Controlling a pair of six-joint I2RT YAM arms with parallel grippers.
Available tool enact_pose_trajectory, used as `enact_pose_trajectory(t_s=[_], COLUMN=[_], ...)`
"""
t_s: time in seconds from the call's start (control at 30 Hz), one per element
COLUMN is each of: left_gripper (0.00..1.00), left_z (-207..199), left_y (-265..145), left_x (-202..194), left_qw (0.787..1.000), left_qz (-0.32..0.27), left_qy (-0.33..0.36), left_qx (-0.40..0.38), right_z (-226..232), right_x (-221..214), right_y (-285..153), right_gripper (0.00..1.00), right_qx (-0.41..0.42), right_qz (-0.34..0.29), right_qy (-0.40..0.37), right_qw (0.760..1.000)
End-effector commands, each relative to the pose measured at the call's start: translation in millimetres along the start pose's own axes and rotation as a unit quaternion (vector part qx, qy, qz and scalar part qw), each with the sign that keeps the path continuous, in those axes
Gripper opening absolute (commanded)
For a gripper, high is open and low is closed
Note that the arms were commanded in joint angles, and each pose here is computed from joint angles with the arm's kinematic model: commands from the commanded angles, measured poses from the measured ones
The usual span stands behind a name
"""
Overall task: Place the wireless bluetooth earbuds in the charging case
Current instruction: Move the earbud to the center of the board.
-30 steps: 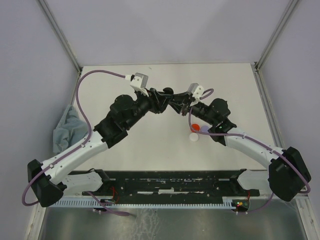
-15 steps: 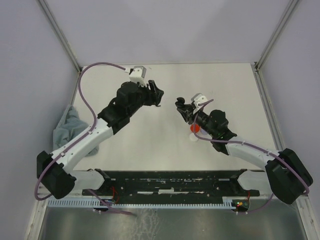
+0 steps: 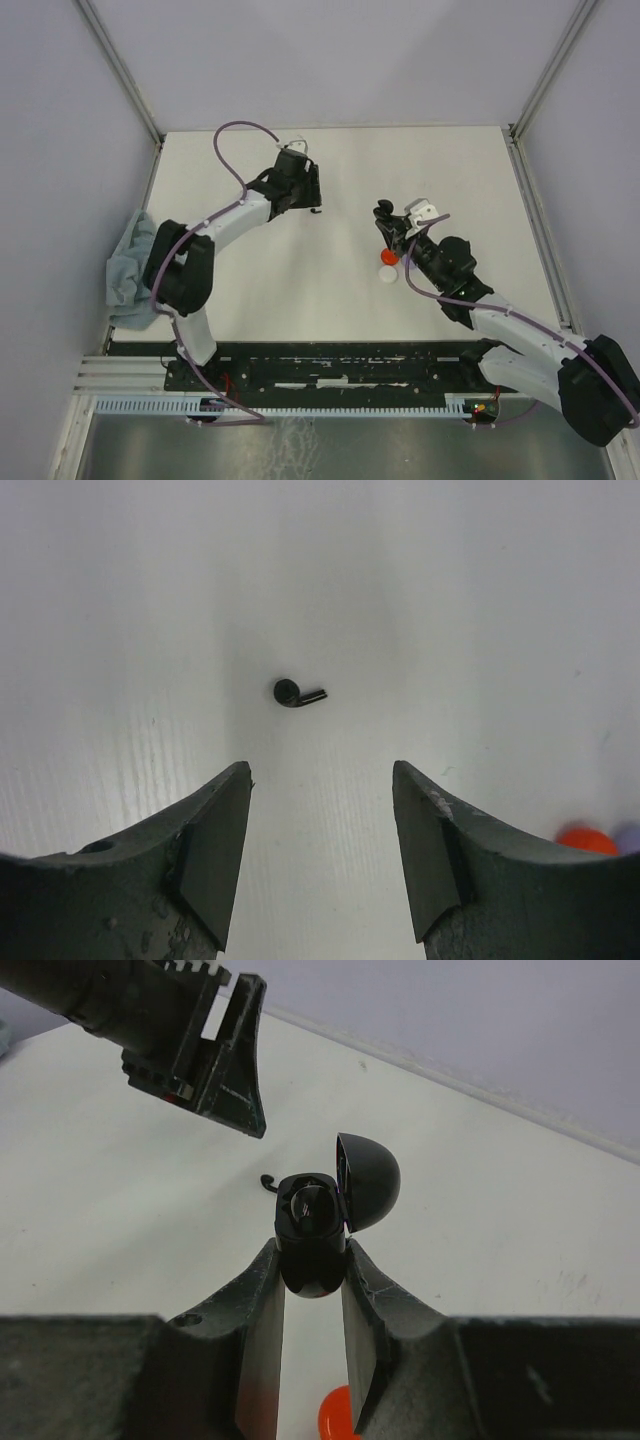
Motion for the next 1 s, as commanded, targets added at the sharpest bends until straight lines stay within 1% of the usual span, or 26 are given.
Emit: enact_pose_trajectory(t_s=[0.0, 0.27, 0.43, 0.57, 0.77, 0.97], left_gripper=[0.66, 0.65, 0.58, 0.53, 0.52, 0.48], left_z=[7.2, 12.4, 14.2, 16.1, 16.7, 16.5], left_y=[31.2, 87.0, 106.8, 108.8, 105.2, 95.7], left_x=[7.1, 3.5, -6.9, -16.4, -32.5, -46.3], left_qw=[0.999, 0.996, 0.994, 0.992, 0.988, 0.984], left_qz=[0.008, 0.035, 0.066, 0.085, 0.107, 0.125], left_qy=[0.011, 0.035, 0.047, 0.051, 0.073, 0.092], left_qx=[0.033, 0.068, 0.074, 0.076, 0.088, 0.090], right_z=[-4.6, -5.8, -7.1, -7.7, -7.5, -7.5], right_x=[5.0, 4.4, 5.9, 5.9, 6.3, 9.1], right_y=[-7.8, -15.3, -16.4, -16.2, -14.3, -12.6], right_gripper=[0.02, 0.03, 0.03, 0.03, 0.03, 0.03], right_qx=[-0.018, -0.020, -0.022, -0.022, -0.017, -0.014], right_qz=[-0.013, -0.009, -0.011, -0.009, -0.010, -0.012], right_qy=[-0.003, -0.003, -0.004, -0.004, -0.002, -0.004], right_qw=[1.000, 1.000, 1.000, 1.000, 1.000, 1.000])
Point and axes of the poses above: each gripper's point midway between its finger pads, its own y axis out along the fingers, its own z axis along the line the jaws close on, x = y × z, the point moved 10 cm from there along -y, back along the fingers
